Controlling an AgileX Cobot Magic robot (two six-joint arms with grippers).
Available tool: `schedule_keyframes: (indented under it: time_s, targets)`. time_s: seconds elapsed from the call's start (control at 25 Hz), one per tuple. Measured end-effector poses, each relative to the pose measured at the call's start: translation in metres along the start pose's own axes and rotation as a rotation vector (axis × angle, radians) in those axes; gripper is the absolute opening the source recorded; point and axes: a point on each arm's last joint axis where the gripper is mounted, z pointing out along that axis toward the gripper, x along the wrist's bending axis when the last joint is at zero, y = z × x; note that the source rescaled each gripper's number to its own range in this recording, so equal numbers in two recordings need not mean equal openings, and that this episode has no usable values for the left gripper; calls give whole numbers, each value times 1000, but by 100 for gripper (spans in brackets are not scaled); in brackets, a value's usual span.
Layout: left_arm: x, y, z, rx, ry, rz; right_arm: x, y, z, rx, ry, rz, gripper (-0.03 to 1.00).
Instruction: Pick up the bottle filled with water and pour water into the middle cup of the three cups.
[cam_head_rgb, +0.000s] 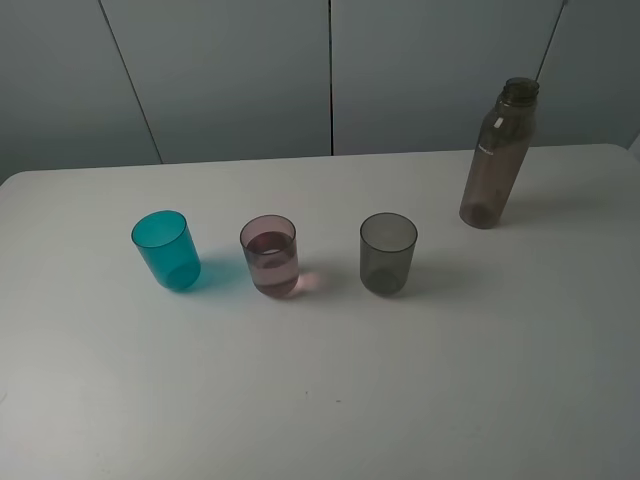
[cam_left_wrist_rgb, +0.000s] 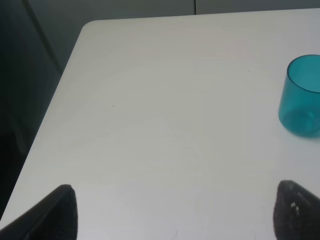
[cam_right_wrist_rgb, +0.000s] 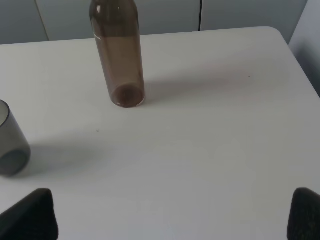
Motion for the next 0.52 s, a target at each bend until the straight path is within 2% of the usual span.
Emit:
schedule_keyframes:
  time_s: [0.52]
  targets:
    - [0,0,0,0,0,6,0,0,0,0,0,2,98]
